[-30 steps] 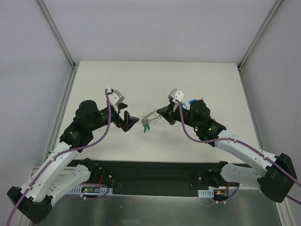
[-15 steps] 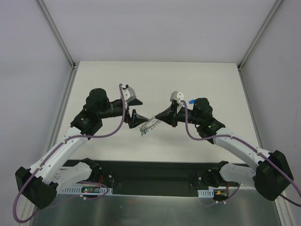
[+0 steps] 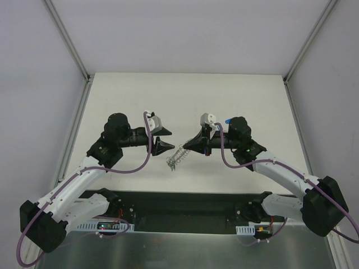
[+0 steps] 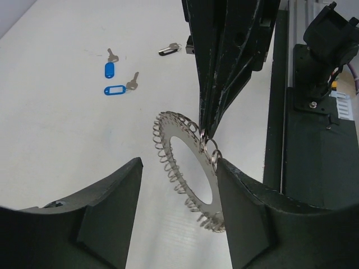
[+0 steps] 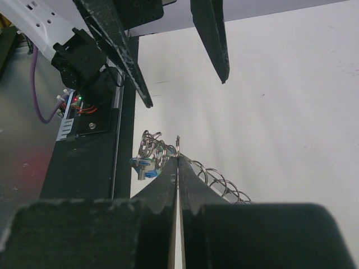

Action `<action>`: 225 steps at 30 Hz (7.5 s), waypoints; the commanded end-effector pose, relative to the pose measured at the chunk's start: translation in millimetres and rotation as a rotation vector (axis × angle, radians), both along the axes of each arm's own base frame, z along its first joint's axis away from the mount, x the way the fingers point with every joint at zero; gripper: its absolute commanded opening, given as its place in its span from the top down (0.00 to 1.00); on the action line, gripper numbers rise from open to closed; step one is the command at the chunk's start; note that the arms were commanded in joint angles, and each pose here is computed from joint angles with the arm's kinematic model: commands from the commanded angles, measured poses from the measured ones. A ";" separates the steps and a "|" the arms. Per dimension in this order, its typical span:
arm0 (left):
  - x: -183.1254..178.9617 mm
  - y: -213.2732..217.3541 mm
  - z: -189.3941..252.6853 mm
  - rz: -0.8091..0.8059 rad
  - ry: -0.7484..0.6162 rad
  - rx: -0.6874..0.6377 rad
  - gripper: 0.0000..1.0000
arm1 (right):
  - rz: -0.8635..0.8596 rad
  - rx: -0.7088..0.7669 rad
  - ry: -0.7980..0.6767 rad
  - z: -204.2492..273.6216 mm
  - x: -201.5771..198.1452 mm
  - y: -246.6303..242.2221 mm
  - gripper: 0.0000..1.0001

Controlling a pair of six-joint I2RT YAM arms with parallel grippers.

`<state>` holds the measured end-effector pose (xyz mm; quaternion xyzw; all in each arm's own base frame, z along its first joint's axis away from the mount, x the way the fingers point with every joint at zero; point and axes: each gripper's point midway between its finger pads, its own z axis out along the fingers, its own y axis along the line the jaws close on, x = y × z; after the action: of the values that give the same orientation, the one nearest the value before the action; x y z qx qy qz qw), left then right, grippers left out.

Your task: Put the keys on the keyring

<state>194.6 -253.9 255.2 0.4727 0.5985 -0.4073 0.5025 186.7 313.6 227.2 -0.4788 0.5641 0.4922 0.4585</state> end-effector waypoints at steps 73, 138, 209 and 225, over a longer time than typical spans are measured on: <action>-29.4 -9.1 -15.9 -0.154 0.113 0.195 1.00 | 0.115 -0.078 -0.155 3.7 -17.6 35.7 0.80; -34.0 -14.2 -18.1 -0.182 0.116 0.188 1.00 | 0.125 -0.070 -0.120 7.9 -22.4 44.4 0.87; -37.8 -19.1 -43.4 0.158 0.637 0.014 0.58 | -0.138 -0.110 -0.139 11.5 12.5 27.8 0.99; -67.1 -52.9 -32.1 -0.013 0.494 0.035 0.55 | -0.215 -0.118 -0.117 8.2 25.4 25.9 0.99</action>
<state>130.8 -292.8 204.5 0.3349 0.7425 -0.4964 0.3002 206.7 334.7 203.8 -0.4852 0.6389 0.3699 0.4686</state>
